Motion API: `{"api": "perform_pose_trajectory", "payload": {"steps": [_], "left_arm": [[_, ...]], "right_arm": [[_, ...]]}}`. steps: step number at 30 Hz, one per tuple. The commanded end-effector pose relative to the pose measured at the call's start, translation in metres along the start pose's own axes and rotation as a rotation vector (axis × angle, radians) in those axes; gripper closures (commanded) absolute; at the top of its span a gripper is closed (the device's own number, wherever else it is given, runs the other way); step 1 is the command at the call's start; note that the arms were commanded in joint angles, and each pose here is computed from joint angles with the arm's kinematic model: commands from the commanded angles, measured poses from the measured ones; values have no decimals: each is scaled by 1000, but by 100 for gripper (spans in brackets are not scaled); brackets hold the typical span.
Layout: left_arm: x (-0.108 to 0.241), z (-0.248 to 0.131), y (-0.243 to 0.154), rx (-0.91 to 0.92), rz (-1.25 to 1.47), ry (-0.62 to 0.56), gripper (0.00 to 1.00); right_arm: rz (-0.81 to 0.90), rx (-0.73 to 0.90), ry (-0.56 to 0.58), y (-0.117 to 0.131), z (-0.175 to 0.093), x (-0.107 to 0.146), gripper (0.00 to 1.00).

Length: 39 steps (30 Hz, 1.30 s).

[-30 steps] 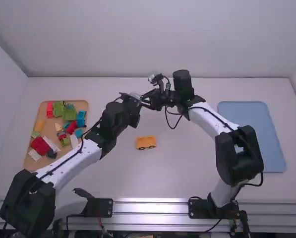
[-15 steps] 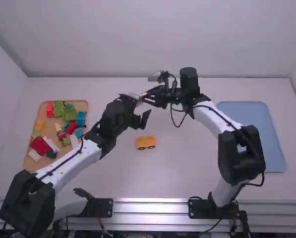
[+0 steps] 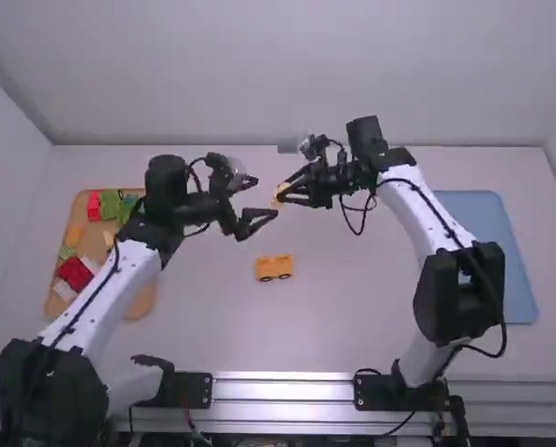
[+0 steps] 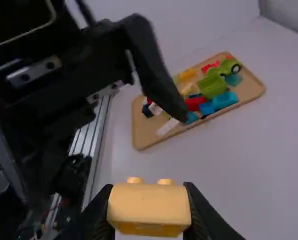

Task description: Assemble lego blocks to make yellow taxi

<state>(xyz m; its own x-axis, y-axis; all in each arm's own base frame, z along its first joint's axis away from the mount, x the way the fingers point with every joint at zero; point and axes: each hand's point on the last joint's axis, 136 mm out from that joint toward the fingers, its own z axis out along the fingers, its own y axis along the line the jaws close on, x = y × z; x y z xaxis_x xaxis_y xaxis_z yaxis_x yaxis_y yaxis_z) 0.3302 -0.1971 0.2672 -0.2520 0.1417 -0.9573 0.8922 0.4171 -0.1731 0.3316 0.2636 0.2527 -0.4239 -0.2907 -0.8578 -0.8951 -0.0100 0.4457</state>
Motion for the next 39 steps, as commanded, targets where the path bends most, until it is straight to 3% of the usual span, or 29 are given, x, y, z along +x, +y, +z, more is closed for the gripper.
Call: {"api": "perform_pose_trajectory", "payload": {"steps": [1, 4, 14, 22, 26, 31, 39], "left_arm": [[-1, -3, -24, 221, 19, -37, 1], [9, 1, -25, 281, 23, -38, 1], [8, 5, -44, 423, 70, -80, 1], [12, 22, -28, 290, 71, -33, 2], [7, 22, -29, 300, 96, -51, 21], [4, 22, -29, 299, 115, -61, 27], [1, 22, -28, 297, 103, -67, 49]], "right_arm": [[-341, -14, 23, 14, -2, -13, 82], [-401, -35, 51, 29, -5, -13, 82], [-410, -43, 77, 35, -4, -11, 81], [-410, -59, 72, 39, 0, -13, 82], [-408, -50, 72, 37, -2, -13, 82], [-408, -52, 69, 37, -2, -13, 83], [-409, -52, 69, 37, -2, -13, 83]]}}
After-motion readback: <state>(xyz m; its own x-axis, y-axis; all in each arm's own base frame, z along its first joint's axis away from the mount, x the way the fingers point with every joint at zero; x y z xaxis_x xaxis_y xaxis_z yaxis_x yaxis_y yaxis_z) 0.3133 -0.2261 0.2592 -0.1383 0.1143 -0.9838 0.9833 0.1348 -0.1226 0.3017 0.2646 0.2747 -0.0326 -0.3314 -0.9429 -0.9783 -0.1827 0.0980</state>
